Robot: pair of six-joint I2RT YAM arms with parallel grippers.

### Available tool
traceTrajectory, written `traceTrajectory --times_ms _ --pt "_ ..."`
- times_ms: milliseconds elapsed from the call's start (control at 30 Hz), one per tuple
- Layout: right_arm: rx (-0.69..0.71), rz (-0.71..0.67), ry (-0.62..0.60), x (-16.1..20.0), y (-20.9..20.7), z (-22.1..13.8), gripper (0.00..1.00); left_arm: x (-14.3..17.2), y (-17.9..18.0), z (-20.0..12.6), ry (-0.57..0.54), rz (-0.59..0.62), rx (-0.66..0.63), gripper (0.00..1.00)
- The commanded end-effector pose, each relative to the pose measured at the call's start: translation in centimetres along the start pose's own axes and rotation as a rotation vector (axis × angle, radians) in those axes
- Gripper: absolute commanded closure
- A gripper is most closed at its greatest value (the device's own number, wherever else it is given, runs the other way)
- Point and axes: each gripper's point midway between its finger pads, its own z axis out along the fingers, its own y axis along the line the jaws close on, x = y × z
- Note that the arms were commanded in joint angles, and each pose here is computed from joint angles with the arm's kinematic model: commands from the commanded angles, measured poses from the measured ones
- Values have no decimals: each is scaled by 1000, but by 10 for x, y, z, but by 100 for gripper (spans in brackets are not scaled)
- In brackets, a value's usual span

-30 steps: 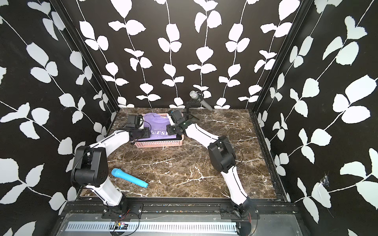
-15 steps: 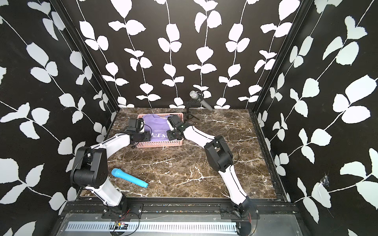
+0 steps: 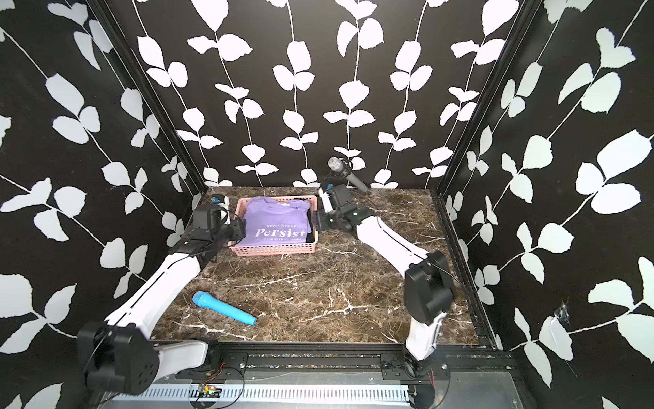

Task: Put the folded t-shirts into the basket
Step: Reset both arms

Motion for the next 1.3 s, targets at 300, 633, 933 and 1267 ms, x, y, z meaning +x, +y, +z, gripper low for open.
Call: traceTrajectory --times_ms 300,633,933,1267 --pt "524 -40 -137 35 -116 -113 13 2 52 -45 -238 -17 -241 23" --pt "906 12 -163 107 -206 -144 1 54 97 -37 -254 42 -470 2" --pt "972 -8 -197 137 -245 -132 1 82 99 -1 -234 146 -463 2" --pt "876 -84 -226 143 -250 -96 1 94 83 33 -193 206 -335 2"
